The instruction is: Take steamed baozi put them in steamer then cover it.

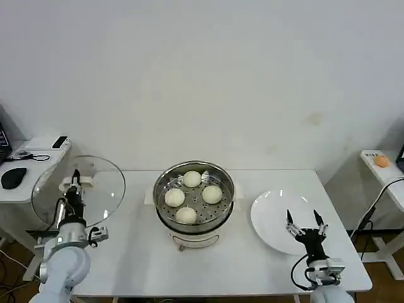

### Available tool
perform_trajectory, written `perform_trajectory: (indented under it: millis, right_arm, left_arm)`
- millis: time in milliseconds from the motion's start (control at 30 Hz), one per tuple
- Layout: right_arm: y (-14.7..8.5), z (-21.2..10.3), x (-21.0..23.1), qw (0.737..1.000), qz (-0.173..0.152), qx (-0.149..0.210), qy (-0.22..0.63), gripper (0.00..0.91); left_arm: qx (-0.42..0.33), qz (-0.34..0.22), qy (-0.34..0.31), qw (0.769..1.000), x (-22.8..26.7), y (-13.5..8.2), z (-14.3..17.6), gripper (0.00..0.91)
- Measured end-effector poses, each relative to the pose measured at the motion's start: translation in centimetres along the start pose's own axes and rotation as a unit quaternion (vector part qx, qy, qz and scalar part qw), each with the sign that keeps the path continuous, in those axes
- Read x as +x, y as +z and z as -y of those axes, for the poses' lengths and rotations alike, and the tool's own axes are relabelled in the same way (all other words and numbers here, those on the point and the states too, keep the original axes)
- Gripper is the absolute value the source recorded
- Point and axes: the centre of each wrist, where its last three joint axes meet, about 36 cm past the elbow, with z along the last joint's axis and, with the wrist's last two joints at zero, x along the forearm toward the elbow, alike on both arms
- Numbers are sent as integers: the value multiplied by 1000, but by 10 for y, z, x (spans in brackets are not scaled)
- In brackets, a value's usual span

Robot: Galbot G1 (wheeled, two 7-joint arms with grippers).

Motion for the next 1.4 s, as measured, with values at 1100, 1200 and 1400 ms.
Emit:
perform_trajectory:
  millis: [1100, 1200, 1400]
  right_arm:
    - [-28, 17, 1, 999, -1, 24, 30, 907]
    - [-28, 17, 0, 999, -1, 26, 30, 907]
    - [-26, 18, -3, 999, -4, 28, 32, 907]
  left_arm:
    - [81, 88, 28, 993, 27, -178, -89, 0]
    - [88, 102, 36, 990, 32, -194, -93, 0]
    - [97, 128, 55, 985, 42, -221, -98, 0]
